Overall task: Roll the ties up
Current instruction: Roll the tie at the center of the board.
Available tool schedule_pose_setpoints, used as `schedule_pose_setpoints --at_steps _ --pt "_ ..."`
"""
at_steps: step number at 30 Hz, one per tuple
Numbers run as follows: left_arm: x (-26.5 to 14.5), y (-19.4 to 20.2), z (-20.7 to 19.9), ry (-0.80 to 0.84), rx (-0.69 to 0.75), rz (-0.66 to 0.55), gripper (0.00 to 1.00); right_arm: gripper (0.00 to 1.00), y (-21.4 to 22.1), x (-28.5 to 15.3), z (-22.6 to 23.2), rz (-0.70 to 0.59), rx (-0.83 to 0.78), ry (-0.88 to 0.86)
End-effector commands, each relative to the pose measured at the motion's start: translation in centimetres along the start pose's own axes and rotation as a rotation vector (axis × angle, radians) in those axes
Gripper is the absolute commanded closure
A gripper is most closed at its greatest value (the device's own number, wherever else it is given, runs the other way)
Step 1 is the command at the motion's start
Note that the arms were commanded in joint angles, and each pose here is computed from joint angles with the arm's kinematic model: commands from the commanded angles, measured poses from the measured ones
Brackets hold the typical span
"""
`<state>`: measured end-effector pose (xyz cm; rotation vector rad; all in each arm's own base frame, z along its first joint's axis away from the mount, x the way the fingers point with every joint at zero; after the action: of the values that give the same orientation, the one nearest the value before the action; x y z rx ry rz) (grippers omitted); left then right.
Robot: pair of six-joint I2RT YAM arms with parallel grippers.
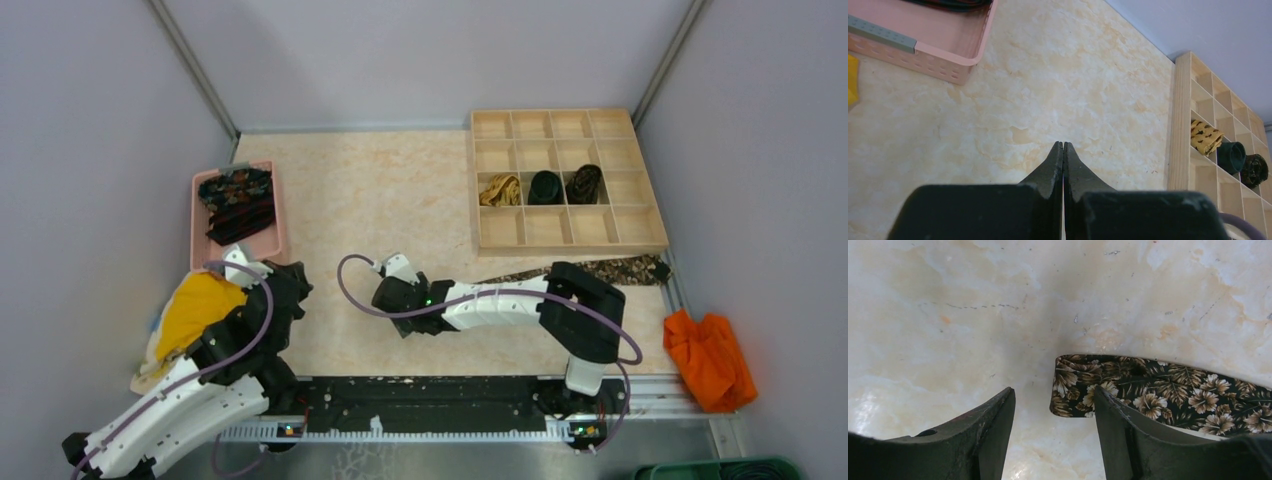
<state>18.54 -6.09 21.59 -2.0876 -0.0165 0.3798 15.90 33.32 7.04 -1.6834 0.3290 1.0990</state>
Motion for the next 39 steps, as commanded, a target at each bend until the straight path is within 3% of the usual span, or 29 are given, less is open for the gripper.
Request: schedule_pose_setpoints --at_steps 1,7,16,21,26,31,39 --pt "-0.2 -0.8 0.3 -0.007 0.008 -0.023 1.00 0.41 -0.3 1.5 -0.3 -0.009 0.021 0.043" --pt "-0.4 -1.1 0.6 -0.008 0.000 -0.032 1.00 0.45 0.7 2.4 -1.2 0.035 0.057 0.078" --pt "-0.2 -0.8 0.3 0.007 0.006 -0.028 1.00 0.70 0.8 2.9 -2.4 0.033 0.121 0.070" --pt "-0.5 -1.1 0.5 0.009 -0.003 -0.033 1.00 0.82 -0.9 1.7 0.2 -0.004 0.132 -0.099" --pt "-0.8 -1.9 0.3 0.030 -0.019 -0.049 1.00 0.99 -3.0 -1.4 3.8 -0.039 0.185 -0.382" --pt "-0.6 -1.8 -0.4 0.053 -0.007 -0.042 1.00 1.00 -3.6 -3.0 6.5 -0.016 0.230 -0.581" --pt "0.1 -0.6 -2.4 0.097 0.035 -0.003 1.00 1.00 -2.4 -2.7 5.4 0.036 0.381 -0.725"
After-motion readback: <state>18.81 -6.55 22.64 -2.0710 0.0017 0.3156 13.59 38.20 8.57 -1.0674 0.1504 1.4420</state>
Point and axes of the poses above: each gripper's point midway between its finger pads, its own x axis out along the fingers, its own z axis along the line the jaws close on, y = z × x, the point moved 3 cm from there along -x, back along the fingers, and after that the axes turned 4 degrees about x, right-handed, at the moved point
